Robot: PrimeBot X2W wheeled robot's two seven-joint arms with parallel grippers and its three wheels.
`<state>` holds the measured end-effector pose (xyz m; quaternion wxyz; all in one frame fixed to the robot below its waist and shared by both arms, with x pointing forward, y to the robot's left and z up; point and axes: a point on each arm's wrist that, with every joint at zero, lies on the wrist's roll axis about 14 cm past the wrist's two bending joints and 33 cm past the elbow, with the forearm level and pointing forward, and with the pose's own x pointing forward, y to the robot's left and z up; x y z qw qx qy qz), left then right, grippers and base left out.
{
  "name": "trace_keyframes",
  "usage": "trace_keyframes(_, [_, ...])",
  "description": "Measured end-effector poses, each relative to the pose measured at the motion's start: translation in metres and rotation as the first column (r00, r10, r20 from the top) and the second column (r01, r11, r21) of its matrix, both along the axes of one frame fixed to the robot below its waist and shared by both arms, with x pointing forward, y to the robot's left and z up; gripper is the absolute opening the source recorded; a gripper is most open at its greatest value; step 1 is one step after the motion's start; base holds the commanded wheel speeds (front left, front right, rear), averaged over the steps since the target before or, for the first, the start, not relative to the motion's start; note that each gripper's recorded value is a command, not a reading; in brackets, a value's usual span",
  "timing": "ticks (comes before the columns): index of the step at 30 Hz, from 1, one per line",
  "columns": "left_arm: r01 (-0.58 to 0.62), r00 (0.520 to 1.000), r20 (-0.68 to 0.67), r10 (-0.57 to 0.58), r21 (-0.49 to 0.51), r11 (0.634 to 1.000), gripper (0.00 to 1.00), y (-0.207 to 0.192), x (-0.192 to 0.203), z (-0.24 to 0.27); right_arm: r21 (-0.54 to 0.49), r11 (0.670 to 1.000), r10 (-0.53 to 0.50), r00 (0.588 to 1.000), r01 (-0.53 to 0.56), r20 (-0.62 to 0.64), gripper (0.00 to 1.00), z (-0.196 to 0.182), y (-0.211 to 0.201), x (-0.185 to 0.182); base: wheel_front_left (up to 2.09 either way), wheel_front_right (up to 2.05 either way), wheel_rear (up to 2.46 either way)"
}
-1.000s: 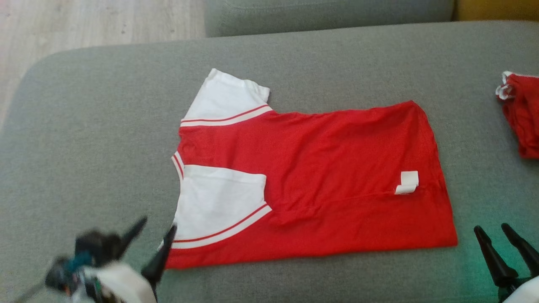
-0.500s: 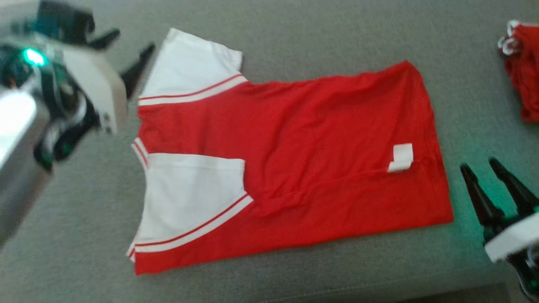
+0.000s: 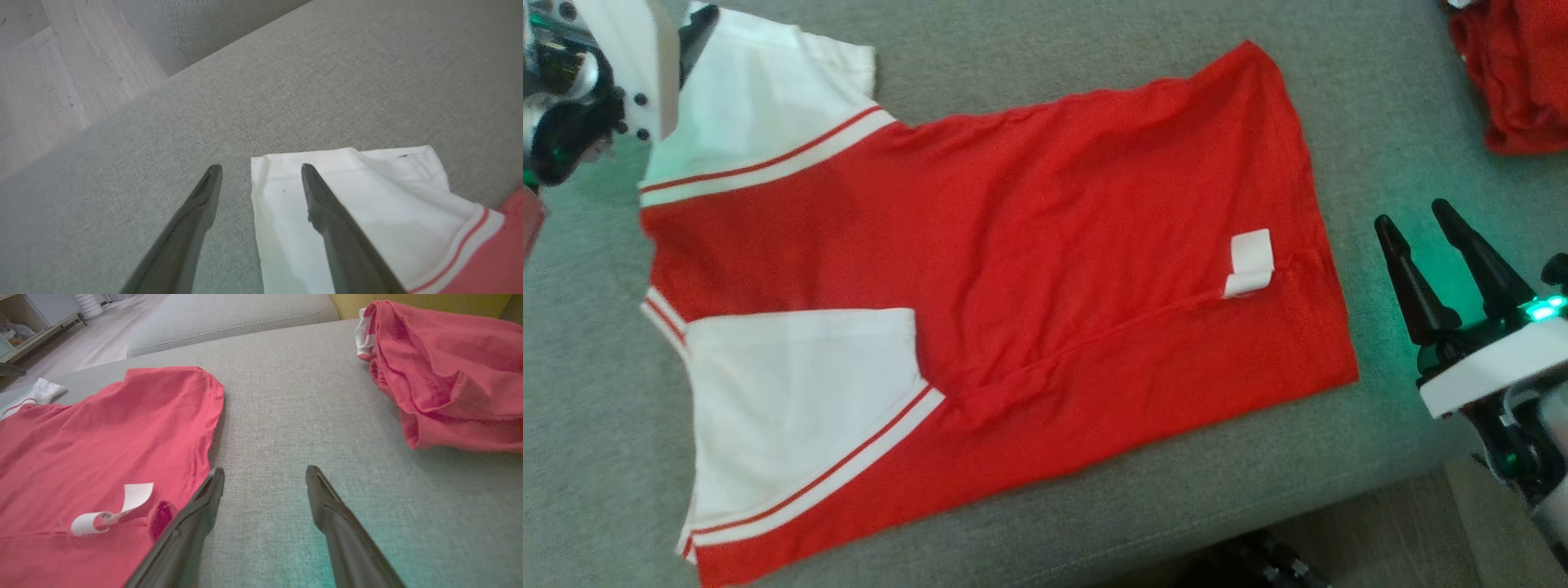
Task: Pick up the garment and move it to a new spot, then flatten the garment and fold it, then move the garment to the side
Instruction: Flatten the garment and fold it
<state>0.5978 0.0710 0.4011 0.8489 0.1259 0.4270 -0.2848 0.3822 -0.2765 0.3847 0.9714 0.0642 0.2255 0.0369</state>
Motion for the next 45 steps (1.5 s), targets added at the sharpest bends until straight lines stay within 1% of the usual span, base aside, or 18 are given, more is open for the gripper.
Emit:
trace_keyframes(6, [0.031,0.998,-0.052,-0.029,0.043,0.999,1.00,-0.004,0.003,-0.031,0.000,0.999,-0.033,0.999,0.033,-0.038,1.00,-0.013,-0.004,-0.010,0.00,0.00,0.00])
trace_keyframes(11, [0.031,0.998,-0.053,-0.028,0.056,0.998,1.00,-0.003,0.009,-0.036,-0.007,0.999,-0.040,0.999,0.040,-0.036,1.00,-0.013,-0.007,-0.010,0.00,0.00,0.00])
trace_keyframes(12, [0.033,0.998,-0.051,-0.030,0.058,0.998,0.83,-0.003,0.010,-0.036,-0.008,0.999,-0.041,0.998,0.041,-0.038,1.00,-0.014,-0.007,-0.010,0.00,0.00,0.00])
trace_keyframes(13, [0.034,0.998,-0.050,-0.031,0.061,0.998,0.44,-0.003,0.011,-0.036,-0.009,0.999,-0.043,0.998,0.042,-0.041,1.00,-0.014,-0.008,-0.011,0.00,0.00,0.00])
trace_keyframes(14, [0.035,0.998,-0.047,-0.032,0.065,0.997,0.16,-0.003,0.012,-0.036,-0.009,0.999,-0.044,0.998,0.043,-0.044,1.00,-0.015,-0.008,-0.011,0.00,0.00,0.00])
trace_keyframes(15, [0.036,0.998,-0.046,-0.033,0.069,0.997,0.00,-0.003,0.013,-0.036,-0.009,0.999,-0.044,0.998,0.044,-0.046,1.00,-0.016,-0.008,-0.012,0.00,0.00,0.00])
trace_keyframes(19, [0.044,0.998,-0.045,-0.041,0.074,0.996,0.00,-0.001,0.011,-0.036,-0.010,0.999,-0.042,0.999,0.042,-0.029,1.00,-0.012,-0.008,-0.008,0.00,0.00,0.00])
trace_keyframes(23, [0.045,0.999,-0.020,-0.044,0.065,0.997,0.00,0.000,0.012,-0.029,-0.017,1.000,-0.017,1.000,0.018,0.019,1.00,0.000,-0.006,0.009,0.00,0.00,0.00])
trace_keyframes(27, [0.044,0.999,0.008,-0.044,0.055,0.998,0.00,0.001,0.013,-0.020,-0.030,0.998,0.062,0.996,-0.061,0.070,1.00,0.017,0.009,0.039,0.00,0.00,0.00])
trace_keyframes(30, [0.053,0.998,0.021,-0.054,0.050,0.997,0.00,0.001,0.011,-0.015,-0.057,0.989,0.141,0.986,-0.136,0.092,1.00,0.030,0.024,0.069,0.00,0.00,0.00])
trace_keyframes(33, [0.064,0.997,0.039,-0.066,0.051,0.997,0.00,0.002,0.010,-0.007,-0.141,0.967,0.221,0.974,-0.211,0.058,1.00,0.030,0.029,0.091,0.00,0.00,0.00])
trace_keyframes(36, [0.073,0.995,0.063,-0.077,0.053,0.996,0.00,0.005,0.010,0.002,-0.204,0.942,0.268,0.963,-0.267,-0.027,1.00,0.019,0.030,0.104,0.00,0.00,0.00])
trace_keyframes(38, [0.075,0.994,0.077,-0.080,0.057,0.996,0.00,0.008,0.010,0.007,-0.225,0.928,0.288,0.955,-0.295,-0.066,1.00,0.011,0.033,0.110,0.00,0.00,0.00])
trace_keyframes(42, [0.081,0.993,0.080,-0.086,0.070,0.994,0.00,0.015,0.005,0.007,-0.222,0.917,0.312,0.943,-0.331,-0.115,1.00,0.000,0.043,0.120,0.00,0.00,0.00])
trace_keyframes(43, [0.081,0.993,0.080,-0.087,0.070,0.994,0.00,0.016,0.004,0.007,-0.221,0.913,0.320,0.938,-0.344,-0.136,0.82,-0.004,0.046,0.120,0.00,0.00,0.00])
trace_keyframes(45, [0.082,0.993,0.085,-0.088,0.069,0.994,0.00,0.017,0.004,0.008,-0.209,0.909,0.331,0.929,-0.362,-0.167,0.64,-0.011,0.052,0.119,0.00,0.00,0.00])
